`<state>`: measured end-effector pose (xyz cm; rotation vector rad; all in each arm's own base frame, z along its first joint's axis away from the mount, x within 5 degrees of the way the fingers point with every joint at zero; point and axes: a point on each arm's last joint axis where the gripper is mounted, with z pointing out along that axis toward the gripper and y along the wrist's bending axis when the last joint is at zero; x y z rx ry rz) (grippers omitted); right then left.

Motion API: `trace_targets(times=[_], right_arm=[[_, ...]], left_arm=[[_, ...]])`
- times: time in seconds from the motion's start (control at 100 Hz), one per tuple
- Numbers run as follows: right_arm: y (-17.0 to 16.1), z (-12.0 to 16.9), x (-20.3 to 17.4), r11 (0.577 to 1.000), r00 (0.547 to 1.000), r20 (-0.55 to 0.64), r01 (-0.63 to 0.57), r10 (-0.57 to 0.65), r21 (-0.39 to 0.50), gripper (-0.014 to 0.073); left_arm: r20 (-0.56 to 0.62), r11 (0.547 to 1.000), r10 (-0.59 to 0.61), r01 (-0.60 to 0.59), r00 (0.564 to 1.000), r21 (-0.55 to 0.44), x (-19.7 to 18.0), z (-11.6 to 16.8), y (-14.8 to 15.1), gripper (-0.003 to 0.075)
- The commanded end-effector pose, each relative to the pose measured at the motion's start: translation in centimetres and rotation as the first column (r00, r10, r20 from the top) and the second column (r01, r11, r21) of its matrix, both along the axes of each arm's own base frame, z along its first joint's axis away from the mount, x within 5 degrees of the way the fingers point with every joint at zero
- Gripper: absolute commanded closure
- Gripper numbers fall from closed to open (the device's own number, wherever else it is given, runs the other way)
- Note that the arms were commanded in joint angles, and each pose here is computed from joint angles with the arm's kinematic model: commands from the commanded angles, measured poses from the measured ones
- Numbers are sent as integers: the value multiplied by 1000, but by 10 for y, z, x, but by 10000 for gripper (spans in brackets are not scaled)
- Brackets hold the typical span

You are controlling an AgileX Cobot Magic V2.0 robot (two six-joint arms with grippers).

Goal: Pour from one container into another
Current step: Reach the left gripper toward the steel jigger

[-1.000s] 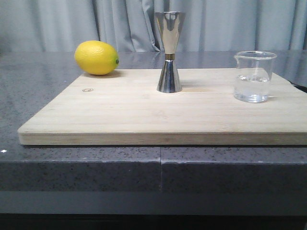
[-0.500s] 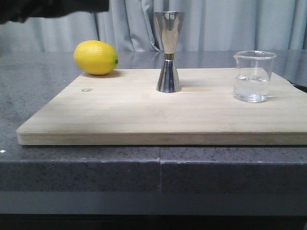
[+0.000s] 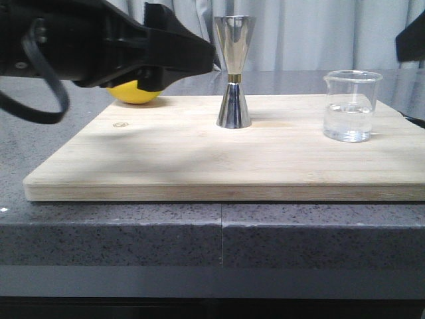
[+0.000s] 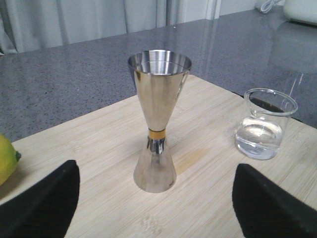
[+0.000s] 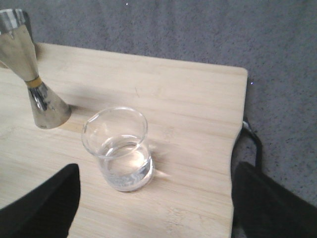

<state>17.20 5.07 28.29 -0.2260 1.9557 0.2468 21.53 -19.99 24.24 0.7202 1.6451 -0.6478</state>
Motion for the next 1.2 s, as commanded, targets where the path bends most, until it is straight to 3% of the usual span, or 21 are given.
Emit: trace_targets(times=[0.0,0.54,0.97,1.19], right_arm=[[2,14,8,1000,995,95,2,-2,-3,27],[4,8,7,999,999,48,-21,23,-35,27],[4,6,6,999,999,25,-28,29,-40,27],[4,-11,2,999,1000,19,-24,24,-36,27]], left_arm=[[85,991,-44,54,995,-122,9,24,-8,135],[42,975,-154,159,987,-156,40,13,-39,136],[36,967,-180,184,983,-179,58,5,-56,136],[39,969,-163,168,986,-184,64,6,-52,136]])
